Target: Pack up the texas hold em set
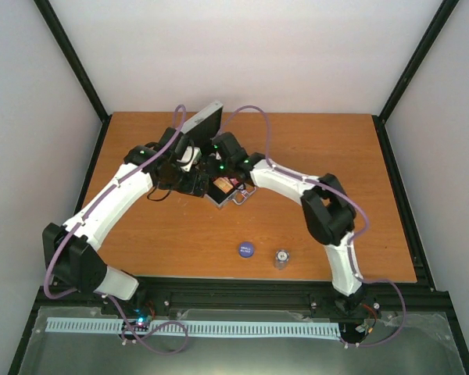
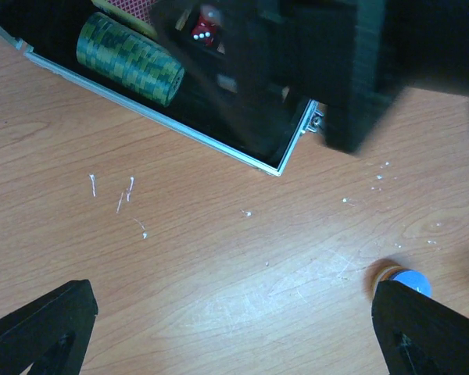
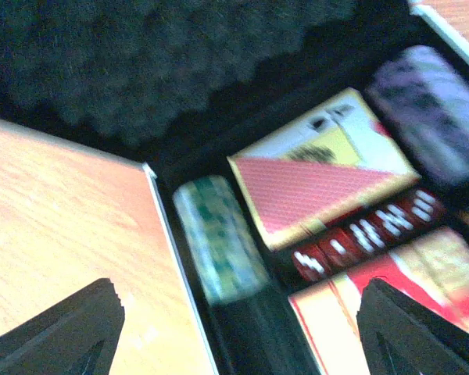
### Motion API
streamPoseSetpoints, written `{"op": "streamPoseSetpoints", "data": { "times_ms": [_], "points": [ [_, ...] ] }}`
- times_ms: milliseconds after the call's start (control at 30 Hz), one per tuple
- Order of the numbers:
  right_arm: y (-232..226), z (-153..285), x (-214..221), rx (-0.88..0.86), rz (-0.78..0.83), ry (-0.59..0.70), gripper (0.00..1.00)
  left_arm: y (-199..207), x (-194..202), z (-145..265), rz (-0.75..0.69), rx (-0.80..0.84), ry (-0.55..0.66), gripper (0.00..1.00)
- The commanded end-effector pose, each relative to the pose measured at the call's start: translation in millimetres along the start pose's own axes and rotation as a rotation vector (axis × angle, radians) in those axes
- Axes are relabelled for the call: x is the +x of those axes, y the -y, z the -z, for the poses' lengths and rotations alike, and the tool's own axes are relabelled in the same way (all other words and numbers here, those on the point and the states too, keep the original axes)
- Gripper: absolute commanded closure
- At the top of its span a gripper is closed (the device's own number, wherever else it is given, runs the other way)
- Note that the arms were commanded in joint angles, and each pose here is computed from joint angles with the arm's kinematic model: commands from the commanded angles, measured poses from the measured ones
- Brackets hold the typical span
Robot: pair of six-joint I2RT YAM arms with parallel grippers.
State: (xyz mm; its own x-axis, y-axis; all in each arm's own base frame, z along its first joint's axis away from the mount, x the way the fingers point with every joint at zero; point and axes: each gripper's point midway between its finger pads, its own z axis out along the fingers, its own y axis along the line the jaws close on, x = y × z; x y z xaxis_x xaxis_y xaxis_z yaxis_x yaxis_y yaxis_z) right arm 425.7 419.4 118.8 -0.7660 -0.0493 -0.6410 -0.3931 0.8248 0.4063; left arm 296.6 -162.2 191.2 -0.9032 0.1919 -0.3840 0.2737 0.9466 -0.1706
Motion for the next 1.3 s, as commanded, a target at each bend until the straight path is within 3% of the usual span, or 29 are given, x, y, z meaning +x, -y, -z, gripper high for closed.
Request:
{"op": "streamPoseSetpoints", "data": {
  "times_ms": [0, 200, 433, 933, 1100, 1267],
  "points": [
    [38, 57, 46, 0.181, 0.102, -0.163, 0.17, 4, -13, 4, -0.006, 0.024, 0.039, 0.00],
    [106, 136, 149, 0.423, 0.129, -0.492, 0.15, 6, -18, -3, -0.013, 0.033, 0.037, 0.00],
    [124, 204, 209, 0.442, 0.099, -0.593, 0.14, 3, -17, -12, -0.011, 0.020, 0.025, 0.00],
    [119, 238, 284, 0.377, 0.052, -0.803, 0.22, -9, -1, -23, 0.011, -0.028, 0.004, 0.01],
    [116, 234, 293, 0.344, 0.053, -0.848, 0.32, -9, -1, -27, 0.011, -0.029, -0.006, 0.01],
    [110, 226, 293, 0.310, 0.055, -0.862, 0.57, -12, -3, -30, -0.004, -0.050, -0.013, 0.01]
  ]
}}
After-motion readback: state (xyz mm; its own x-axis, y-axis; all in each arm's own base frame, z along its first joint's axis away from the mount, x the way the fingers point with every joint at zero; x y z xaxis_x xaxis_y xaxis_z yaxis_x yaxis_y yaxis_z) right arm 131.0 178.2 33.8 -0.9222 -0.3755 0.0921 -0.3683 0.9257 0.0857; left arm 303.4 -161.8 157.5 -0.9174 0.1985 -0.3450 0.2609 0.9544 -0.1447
